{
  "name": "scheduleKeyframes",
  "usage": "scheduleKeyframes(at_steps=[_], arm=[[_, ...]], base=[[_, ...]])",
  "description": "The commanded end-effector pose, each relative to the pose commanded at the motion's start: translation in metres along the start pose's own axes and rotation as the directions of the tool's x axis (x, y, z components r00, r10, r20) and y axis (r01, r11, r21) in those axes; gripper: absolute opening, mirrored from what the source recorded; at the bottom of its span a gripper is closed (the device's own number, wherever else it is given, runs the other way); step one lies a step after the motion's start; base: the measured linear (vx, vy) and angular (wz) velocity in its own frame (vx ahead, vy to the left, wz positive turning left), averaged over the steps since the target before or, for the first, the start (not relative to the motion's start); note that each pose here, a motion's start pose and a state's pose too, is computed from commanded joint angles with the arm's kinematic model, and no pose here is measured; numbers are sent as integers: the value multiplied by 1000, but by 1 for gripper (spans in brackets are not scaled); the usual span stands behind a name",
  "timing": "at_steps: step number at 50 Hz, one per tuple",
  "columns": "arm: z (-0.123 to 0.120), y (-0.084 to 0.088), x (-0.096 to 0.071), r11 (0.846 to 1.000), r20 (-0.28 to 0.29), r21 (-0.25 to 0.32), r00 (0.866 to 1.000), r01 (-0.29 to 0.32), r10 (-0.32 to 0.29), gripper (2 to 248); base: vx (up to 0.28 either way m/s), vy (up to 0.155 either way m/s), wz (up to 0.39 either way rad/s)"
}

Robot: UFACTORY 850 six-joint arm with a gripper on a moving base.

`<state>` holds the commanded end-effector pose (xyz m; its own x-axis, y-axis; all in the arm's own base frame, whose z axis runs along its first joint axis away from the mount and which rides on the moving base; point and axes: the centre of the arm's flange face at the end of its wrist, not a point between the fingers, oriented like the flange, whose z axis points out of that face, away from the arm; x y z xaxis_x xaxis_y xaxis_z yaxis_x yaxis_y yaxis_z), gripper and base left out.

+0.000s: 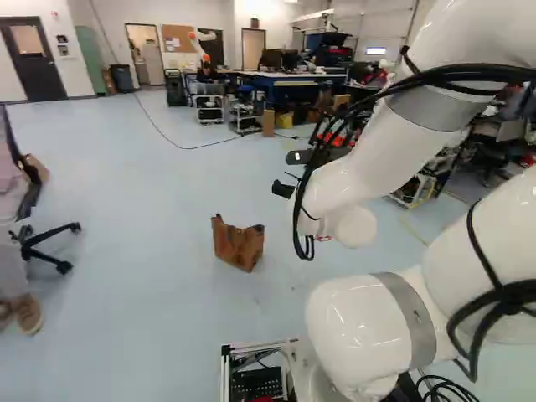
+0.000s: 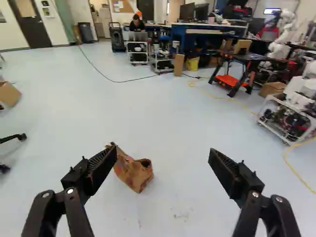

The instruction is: Pick up the grocery bag from the ground

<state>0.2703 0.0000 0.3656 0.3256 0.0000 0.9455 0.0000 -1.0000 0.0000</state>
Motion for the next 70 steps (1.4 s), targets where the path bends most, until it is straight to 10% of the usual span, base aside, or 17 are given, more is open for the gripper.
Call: scheduleKeyframes(at_steps=[46,70], arm=[[0,0,0,1000,0,0,1000,0,0,247],[55,-4,25,1000,19,12,1000,4,-4,247]], base=[[316,143,150],[58,14,-2]])
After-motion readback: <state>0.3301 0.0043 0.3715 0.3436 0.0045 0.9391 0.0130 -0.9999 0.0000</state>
